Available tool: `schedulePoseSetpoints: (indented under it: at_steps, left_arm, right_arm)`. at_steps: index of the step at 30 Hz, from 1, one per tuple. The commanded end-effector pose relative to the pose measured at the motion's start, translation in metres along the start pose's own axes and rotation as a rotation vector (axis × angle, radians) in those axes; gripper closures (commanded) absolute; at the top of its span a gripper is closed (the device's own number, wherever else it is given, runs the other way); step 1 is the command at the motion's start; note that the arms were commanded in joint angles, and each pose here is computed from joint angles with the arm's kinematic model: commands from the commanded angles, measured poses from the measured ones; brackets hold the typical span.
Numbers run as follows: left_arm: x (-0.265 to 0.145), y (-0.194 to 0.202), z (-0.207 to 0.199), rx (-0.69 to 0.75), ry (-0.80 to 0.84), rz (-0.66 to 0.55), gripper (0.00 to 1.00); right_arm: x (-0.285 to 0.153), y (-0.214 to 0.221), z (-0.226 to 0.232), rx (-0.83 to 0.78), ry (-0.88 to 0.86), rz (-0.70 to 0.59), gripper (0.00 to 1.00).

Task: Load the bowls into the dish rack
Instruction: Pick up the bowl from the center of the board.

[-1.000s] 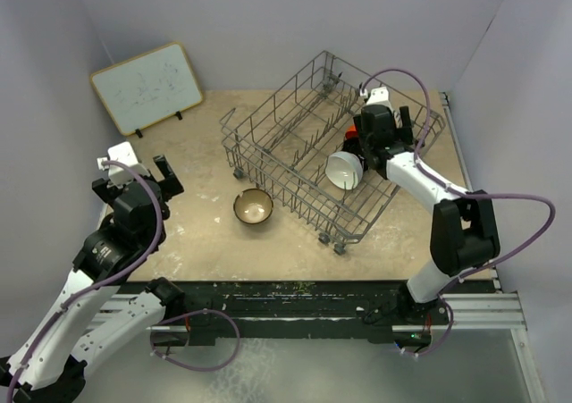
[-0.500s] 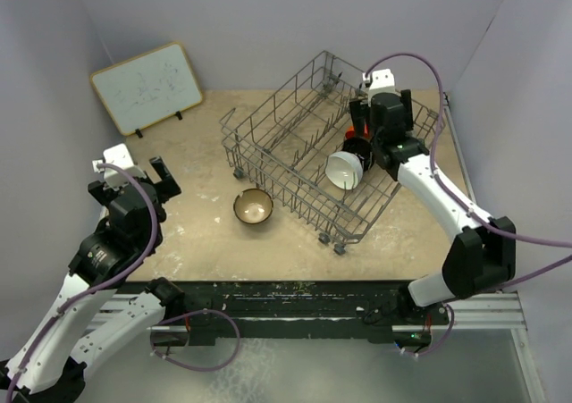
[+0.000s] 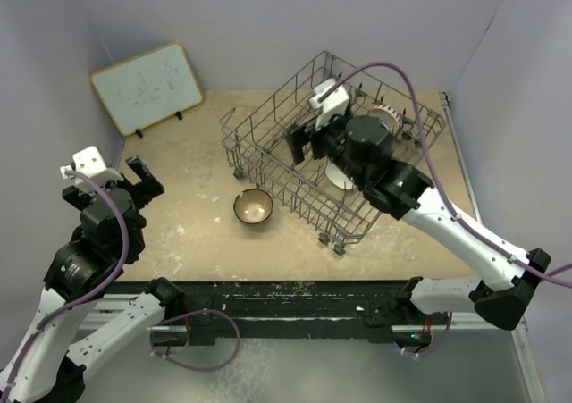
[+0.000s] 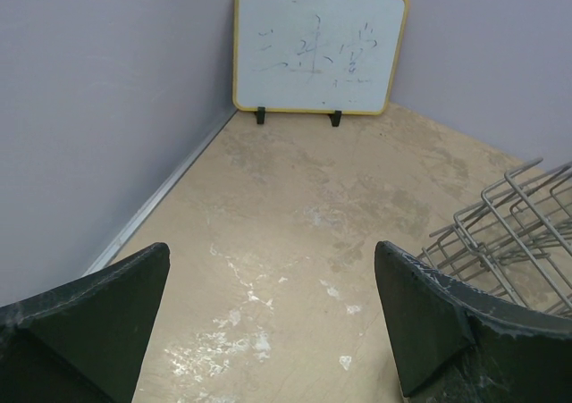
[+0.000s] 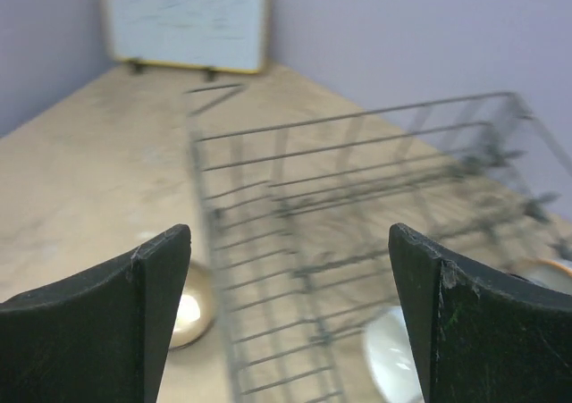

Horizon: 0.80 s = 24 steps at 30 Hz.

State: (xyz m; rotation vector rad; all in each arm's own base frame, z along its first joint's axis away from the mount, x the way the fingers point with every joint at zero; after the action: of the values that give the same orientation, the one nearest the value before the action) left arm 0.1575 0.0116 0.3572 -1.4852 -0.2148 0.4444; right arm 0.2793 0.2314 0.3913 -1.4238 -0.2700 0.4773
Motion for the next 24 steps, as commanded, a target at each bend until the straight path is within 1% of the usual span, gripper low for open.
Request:
schedulePoseSetpoints:
  at_steps: [1,6,9,12,15,16,17,18,22,23,24]
  left_arm:
    - [-0.011,-0.015,0.022,-0.056,-0.049,-0.022,0.01]
    - [-0.02,-0.018,0.037,-0.088,-0.054,-0.032,0.01]
    - [-0.023,-0.019,0.04,-0.082,-0.046,-0.026,0.01]
    - [-0.025,-0.019,0.042,-0.076,-0.035,-0.019,0.01]
    - [-0.029,-0.02,0.048,-0.074,-0.025,-0.027,0.01]
    - [-0.033,-0.023,0.052,-0.069,0.0,-0.045,0.01]
    - [-0.034,-0.022,0.052,-0.064,0.008,-0.047,0.01]
    - [-0.035,-0.022,0.053,-0.061,0.018,-0.049,0.01]
    - [-0.036,-0.019,0.053,-0.048,0.04,-0.049,0.01]
    - [-0.037,-0.018,0.052,-0.046,0.044,-0.049,0.01]
    - [-0.037,-0.017,0.052,-0.046,0.048,-0.048,0.01]
  right_arm:
    - [-0.015,0.018,0.072,0.04,-0.255,0.084,0.08]
    - [-0.012,0.072,0.133,0.117,-0.401,0.264,0.11]
    - [-0.001,0.099,0.152,0.17,-0.386,0.334,0.16]
    - [0.017,0.123,0.158,0.175,-0.257,0.364,0.17]
    - [0.033,0.147,0.157,0.232,-0.123,0.379,0.17]
    - [0.044,0.168,0.154,0.314,-0.016,0.376,0.24]
    - [0.047,0.174,0.155,0.331,0.004,0.376,0.27]
    - [0.049,0.181,0.155,0.362,0.031,0.377,0.28]
    - [0.056,0.208,0.153,0.404,0.158,0.372,0.3]
    - [0.057,0.214,0.151,0.432,0.205,0.381,0.33]
    - [0.056,0.228,0.146,0.428,0.264,0.411,0.38]
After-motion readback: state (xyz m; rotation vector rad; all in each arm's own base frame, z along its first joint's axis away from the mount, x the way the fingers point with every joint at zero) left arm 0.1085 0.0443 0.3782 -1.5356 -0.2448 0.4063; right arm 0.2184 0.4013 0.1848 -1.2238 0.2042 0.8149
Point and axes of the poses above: each gripper's point midway between its finger pads, its own x axis out along the fingers, its own z axis along the line the jaws close on, y = z × x, the point moved 5 cm from there along -x, back along the fingers, and after that the axes turned 15 degrees about x, right-handed, at the moved point
